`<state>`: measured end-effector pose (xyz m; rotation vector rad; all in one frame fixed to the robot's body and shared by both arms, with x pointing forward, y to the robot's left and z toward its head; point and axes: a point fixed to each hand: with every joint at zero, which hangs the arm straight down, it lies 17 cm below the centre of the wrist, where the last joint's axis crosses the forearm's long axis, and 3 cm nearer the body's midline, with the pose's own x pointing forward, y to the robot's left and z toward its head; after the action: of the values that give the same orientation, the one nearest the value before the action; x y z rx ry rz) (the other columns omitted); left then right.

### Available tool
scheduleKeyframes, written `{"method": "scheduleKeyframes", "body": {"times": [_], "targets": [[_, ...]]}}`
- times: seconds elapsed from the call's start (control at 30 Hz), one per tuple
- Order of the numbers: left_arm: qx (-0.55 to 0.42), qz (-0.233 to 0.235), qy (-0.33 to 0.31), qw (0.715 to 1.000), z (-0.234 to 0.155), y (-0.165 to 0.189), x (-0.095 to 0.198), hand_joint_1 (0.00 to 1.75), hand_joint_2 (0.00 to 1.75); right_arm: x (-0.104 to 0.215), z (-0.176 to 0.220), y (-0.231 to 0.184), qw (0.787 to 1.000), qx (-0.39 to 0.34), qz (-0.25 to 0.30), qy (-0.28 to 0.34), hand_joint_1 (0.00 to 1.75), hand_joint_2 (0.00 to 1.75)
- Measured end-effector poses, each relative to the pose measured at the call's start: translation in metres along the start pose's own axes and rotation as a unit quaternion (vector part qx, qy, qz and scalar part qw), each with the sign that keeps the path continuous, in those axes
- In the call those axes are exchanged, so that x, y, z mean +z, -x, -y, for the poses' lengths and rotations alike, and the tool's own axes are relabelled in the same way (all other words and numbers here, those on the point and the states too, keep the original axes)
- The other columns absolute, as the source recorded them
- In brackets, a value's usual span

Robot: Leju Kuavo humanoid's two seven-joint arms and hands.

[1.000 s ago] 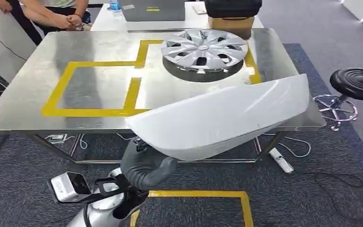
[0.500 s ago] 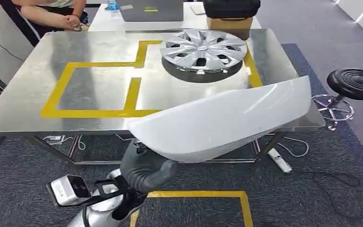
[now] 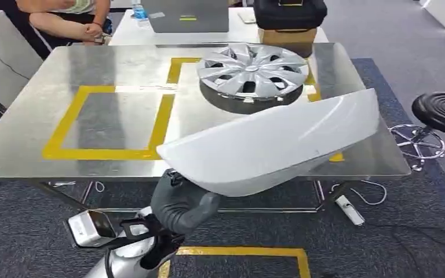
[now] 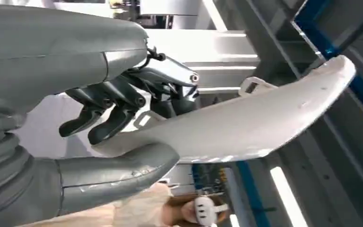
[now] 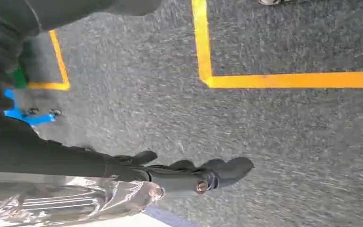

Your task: Take the parts from the cabinet and place them on the table.

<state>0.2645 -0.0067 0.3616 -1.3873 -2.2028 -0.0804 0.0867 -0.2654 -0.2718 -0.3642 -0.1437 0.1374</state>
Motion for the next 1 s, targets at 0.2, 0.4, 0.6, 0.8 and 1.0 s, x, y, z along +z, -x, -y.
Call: {"method": "scheduleKeyframes", "body": {"times": [0.2,0.4,0.6,0.8,1.0], "targets": [[-0.001,-0.001,0.0,1.0,0.0,0.001,0.0,1.62,1.75,0.0,0.0,-0.002,1.0,0.0,0.002,-0.001,0.0,1.75],[0.0,-0.002,-0.004,1.0,-0.002,0.001,0.0,1.62,1.75,0.0,0.0,-0.002,1.0,0.0,0.001,-0.001,0.0,1.75],[0.001,-0.002,-0.012,1.0,-0.004,0.002,-0.001,1.62,1.75,0.0,0.0,0.0,1.0,0.0,-0.001,-0.001,0.0,1.75],[0.001,-0.006,-0.019,1.0,-0.009,0.003,0.0,1.62,1.75,0.0,-0.001,0.002,1.0,0.001,-0.002,-0.001,0.0,1.75],[-0.007,-0.012,-0.023,1.0,-0.011,0.006,0.001,1.62,1.75,0.0,-0.001,-0.001,1.0,0.0,-0.001,-0.001,0.0,1.75]]}}
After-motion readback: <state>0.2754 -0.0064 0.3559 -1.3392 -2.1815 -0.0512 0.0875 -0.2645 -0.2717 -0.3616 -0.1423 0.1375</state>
